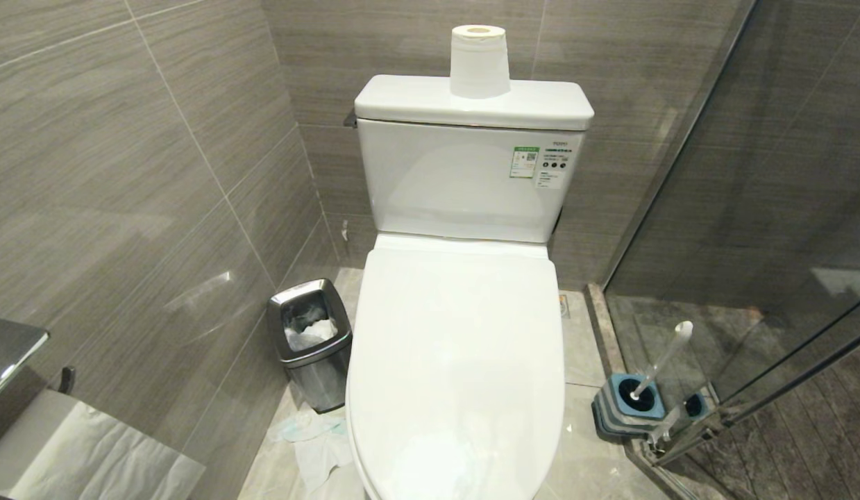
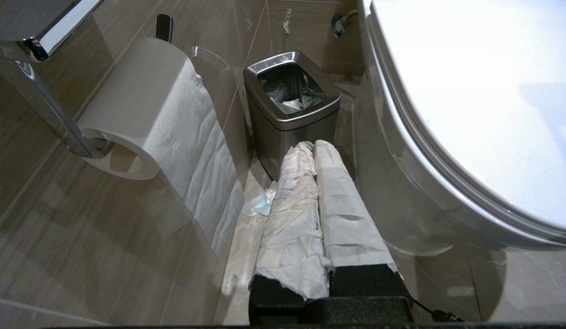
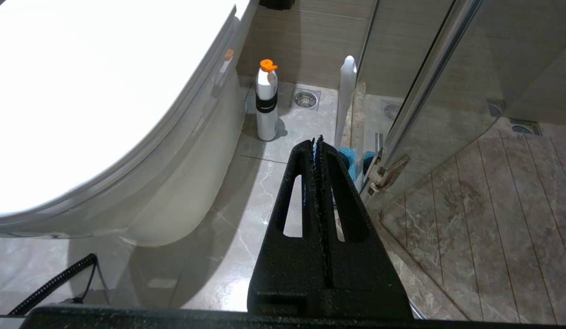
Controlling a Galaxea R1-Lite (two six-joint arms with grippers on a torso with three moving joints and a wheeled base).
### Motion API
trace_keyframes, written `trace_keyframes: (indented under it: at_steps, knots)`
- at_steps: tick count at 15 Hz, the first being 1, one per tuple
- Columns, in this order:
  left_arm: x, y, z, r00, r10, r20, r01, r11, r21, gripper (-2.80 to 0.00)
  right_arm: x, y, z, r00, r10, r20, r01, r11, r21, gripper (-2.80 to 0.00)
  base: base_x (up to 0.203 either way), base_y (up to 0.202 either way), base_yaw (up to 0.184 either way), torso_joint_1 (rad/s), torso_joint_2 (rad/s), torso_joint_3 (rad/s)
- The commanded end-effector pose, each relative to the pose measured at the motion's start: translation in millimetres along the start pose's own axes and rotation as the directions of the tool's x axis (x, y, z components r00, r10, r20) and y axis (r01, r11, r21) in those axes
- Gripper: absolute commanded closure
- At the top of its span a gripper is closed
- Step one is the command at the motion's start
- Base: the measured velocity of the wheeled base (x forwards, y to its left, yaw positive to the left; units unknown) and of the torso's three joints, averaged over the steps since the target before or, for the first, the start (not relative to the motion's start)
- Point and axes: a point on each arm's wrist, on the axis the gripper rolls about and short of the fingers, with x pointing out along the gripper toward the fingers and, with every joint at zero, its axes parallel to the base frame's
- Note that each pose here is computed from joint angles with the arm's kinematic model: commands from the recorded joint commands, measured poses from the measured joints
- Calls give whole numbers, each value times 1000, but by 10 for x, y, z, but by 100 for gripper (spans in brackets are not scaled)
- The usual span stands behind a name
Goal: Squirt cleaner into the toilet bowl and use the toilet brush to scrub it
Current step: Use the left hand to lift the toilet lid slightly
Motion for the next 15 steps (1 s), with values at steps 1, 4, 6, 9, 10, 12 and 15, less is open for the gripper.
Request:
trace_keyframes:
  at_steps: [1, 4, 6, 9, 10, 12, 15]
  knots:
    - [2, 0, -4, 1000, 0, -3, 0, 1000, 0, 0, 1, 0, -5, 1000, 0, -3, 0, 1000, 0, 0, 0, 0, 0, 0, 0, 0]
    - [2, 0, -2, 1000, 0, -2, 0, 1000, 0, 0, 1, 0, -4, 1000, 0, -2, 0, 1000, 0, 0, 0, 0, 0, 0, 0, 0]
    - [1, 0, -1, 1000, 0, -2, 0, 1000, 0, 0, 1, 0, -4, 1000, 0, -2, 0, 1000, 0, 0, 0, 0, 0, 0, 0, 0]
    - [1, 0, 0, 1000, 0, -1, 0, 1000, 2, 0, 1, 0, -4, 1000, 0, -2, 0, 1000, 0, 0, 0, 0, 0, 0, 0, 0]
    - [1, 0, 0, 1000, 0, -1, 0, 1000, 0, 0, 1, 0, -5, 1000, 0, -2, 0, 1000, 0, 0, 0, 0, 0, 0, 0, 0]
    - [1, 0, 0, 1000, 0, -1, 0, 1000, 3, 0, 1, 0, -4, 1000, 0, -2, 0, 1000, 0, 0, 0, 0, 0, 0, 0, 0]
    - [1, 0, 0, 1000, 0, -1, 0, 1000, 0, 0, 1, 0, -4, 1000, 0, -2, 0, 1000, 0, 0, 0, 0, 0, 0, 0, 0]
